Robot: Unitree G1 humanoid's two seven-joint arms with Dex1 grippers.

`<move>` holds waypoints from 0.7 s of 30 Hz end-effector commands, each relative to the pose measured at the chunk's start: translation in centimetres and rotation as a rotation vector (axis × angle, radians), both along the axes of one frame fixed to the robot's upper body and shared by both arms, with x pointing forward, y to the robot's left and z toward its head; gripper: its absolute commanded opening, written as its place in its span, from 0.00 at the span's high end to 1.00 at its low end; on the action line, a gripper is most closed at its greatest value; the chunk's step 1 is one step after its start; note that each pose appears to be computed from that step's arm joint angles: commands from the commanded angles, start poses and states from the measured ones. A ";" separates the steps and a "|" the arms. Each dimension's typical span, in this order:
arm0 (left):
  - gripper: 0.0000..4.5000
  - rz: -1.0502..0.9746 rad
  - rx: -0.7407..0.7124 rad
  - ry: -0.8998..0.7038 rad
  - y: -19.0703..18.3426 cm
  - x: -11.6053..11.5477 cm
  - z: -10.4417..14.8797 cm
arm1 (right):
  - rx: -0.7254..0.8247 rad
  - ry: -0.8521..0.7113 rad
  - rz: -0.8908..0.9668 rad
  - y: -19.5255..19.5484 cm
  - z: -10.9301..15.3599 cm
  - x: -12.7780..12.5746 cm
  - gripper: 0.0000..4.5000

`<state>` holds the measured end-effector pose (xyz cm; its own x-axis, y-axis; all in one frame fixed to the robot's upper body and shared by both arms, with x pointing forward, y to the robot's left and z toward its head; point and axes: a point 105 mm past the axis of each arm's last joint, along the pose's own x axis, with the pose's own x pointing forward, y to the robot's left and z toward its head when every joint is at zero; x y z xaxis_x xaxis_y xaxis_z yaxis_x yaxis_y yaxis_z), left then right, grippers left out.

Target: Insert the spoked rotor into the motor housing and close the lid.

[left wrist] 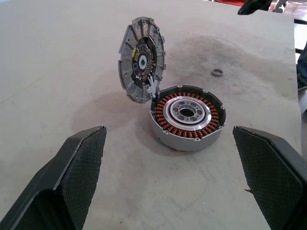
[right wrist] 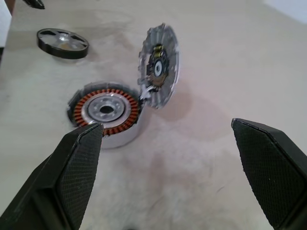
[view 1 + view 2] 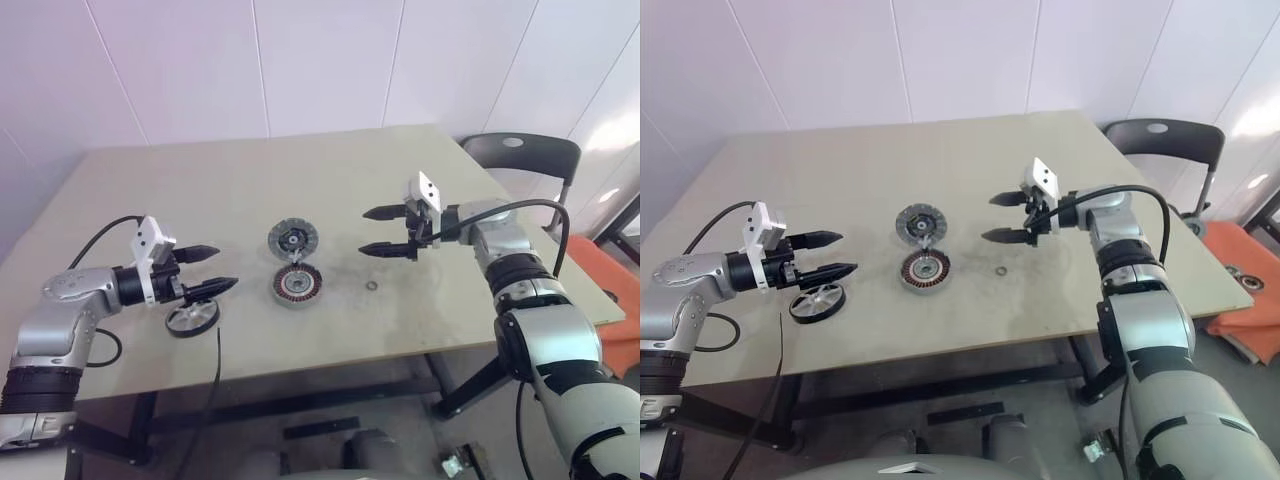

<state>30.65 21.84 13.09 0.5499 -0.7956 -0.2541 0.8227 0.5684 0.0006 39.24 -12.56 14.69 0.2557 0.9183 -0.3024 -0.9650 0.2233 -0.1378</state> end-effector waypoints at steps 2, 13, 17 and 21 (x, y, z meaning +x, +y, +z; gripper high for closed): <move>0.00 0.016 0.016 -0.060 0.5 0.3 1.5 | 0.009 -0.066 0.004 0.4 1.8 0.6 0.00; 0.00 0.093 0.037 -0.157 0.6 2.6 2.8 | 0.078 -0.090 -0.030 1.1 2.7 1.2 0.00; 0.00 0.097 0.009 -0.163 0.2 2.6 2.9 | 0.121 -0.083 -0.008 2.1 3.4 1.2 0.00; 0.00 0.097 0.006 -0.172 -0.2 2.5 2.8 | 0.132 -0.075 -0.017 2.4 3.5 1.4 0.00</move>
<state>33.15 21.79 14.43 0.6525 -0.7320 -0.1961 0.7557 0.6476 0.0977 40.23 -10.35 16.31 0.2756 0.9379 -0.2108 -0.9573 0.2480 -0.1484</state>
